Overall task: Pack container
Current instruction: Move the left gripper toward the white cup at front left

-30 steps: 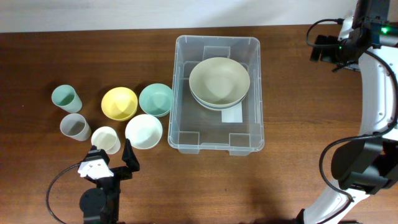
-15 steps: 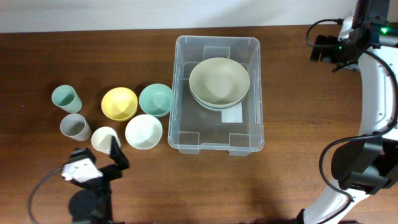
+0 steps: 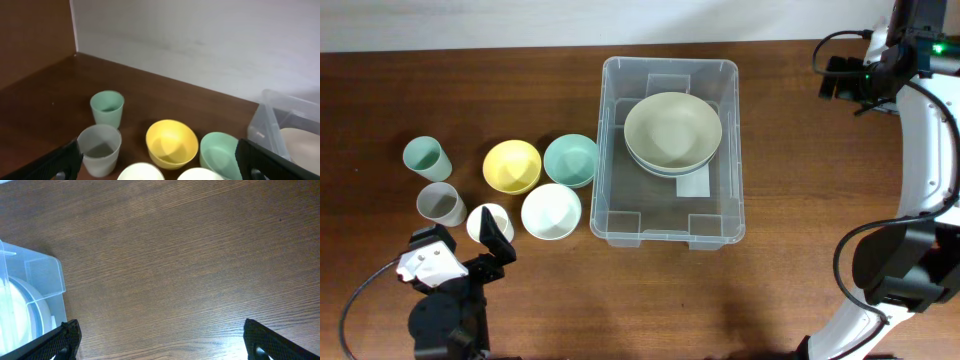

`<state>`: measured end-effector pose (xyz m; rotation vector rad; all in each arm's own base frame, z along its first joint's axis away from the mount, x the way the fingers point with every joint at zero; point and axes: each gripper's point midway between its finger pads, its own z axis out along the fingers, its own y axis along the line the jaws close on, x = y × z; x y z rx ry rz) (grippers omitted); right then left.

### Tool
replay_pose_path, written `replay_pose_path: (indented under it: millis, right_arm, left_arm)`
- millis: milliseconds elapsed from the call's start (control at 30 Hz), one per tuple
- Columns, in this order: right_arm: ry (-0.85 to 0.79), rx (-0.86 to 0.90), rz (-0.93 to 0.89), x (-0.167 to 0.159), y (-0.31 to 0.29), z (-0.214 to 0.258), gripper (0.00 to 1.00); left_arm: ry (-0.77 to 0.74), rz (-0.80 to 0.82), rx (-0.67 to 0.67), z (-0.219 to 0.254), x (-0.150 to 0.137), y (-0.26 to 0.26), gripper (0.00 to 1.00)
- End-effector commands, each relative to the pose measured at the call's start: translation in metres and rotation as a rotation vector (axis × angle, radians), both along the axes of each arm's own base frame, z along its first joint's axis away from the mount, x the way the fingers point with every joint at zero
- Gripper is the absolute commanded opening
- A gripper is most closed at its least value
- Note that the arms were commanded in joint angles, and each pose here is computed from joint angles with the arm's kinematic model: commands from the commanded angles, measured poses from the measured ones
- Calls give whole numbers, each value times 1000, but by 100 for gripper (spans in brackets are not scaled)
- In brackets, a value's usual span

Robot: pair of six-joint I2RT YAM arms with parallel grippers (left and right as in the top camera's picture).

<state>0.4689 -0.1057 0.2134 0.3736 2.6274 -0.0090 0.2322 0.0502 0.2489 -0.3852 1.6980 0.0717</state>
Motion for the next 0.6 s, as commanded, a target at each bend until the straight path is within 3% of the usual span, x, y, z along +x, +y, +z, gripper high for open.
replay_pose_path:
  millis: [0,67,267,500,567]
  right_arm:
    - [-17,-7,-18,-1,-4,8,99]
    - [-17,-7,-18,-1,-4,8,99]
    - [-17,-7,-18,-1,-4,8,99]
    - [-17,-7,-18,-1,-4,8,99]
    - [-17,-7,-18,-1,-4,8,99]
  left_arm:
    - [22,220,-104,-14,-15,31,100]
    - [39,380,-221,-32,-29,49,99]
    - [102,390,-300,-52,-22,45,99]
    - [276,449,-409,-101,-4,44,100]
    - [355,402,-472,-119,8,35,99]
